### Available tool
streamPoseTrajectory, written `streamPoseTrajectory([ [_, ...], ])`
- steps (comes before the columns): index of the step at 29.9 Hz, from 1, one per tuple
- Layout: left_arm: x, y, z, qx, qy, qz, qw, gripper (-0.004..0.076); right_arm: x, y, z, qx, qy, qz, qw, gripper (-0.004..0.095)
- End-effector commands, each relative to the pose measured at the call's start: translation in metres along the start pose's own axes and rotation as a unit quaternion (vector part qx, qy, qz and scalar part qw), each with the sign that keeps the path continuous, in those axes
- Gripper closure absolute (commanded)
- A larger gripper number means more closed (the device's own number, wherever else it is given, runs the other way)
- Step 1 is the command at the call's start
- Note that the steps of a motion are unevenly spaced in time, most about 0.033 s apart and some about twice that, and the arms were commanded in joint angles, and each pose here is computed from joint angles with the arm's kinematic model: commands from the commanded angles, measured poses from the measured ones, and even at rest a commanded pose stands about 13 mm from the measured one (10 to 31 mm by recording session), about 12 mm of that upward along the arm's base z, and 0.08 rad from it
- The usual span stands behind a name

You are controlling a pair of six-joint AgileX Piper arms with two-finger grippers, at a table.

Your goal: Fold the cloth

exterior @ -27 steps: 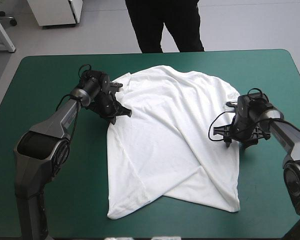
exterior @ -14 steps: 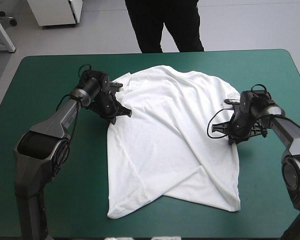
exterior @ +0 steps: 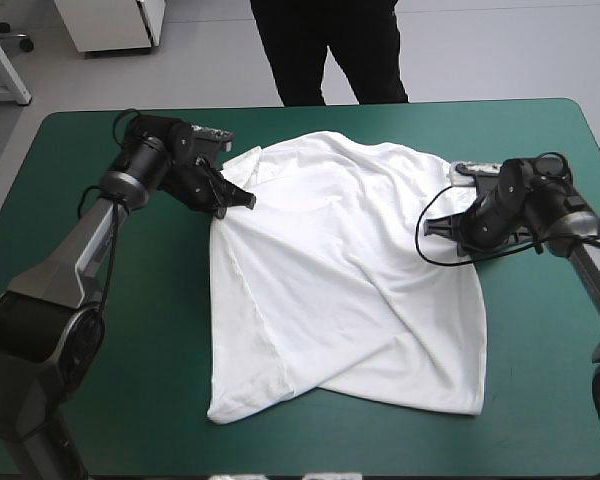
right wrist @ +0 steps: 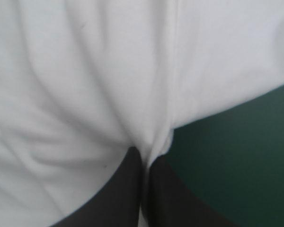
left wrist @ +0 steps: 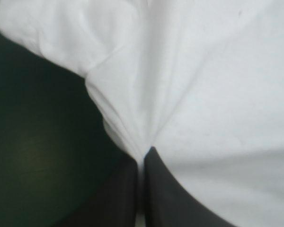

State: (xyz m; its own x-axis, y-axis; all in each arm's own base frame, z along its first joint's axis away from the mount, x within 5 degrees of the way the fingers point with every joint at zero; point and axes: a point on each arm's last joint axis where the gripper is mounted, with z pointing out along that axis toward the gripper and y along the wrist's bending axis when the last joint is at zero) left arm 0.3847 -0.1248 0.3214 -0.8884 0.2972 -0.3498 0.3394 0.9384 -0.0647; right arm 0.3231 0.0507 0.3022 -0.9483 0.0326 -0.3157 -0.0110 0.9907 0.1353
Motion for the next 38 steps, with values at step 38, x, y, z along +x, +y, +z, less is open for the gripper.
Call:
streamPoseTrajectory([
  [38, 0.026, -0.011, -0.294, -0.093, -0.516, 0.038, 0.851, 0.0733, -0.042, 0.020, -0.265, 0.009, -0.456, -0.075, 0.887, 0.0926],
])
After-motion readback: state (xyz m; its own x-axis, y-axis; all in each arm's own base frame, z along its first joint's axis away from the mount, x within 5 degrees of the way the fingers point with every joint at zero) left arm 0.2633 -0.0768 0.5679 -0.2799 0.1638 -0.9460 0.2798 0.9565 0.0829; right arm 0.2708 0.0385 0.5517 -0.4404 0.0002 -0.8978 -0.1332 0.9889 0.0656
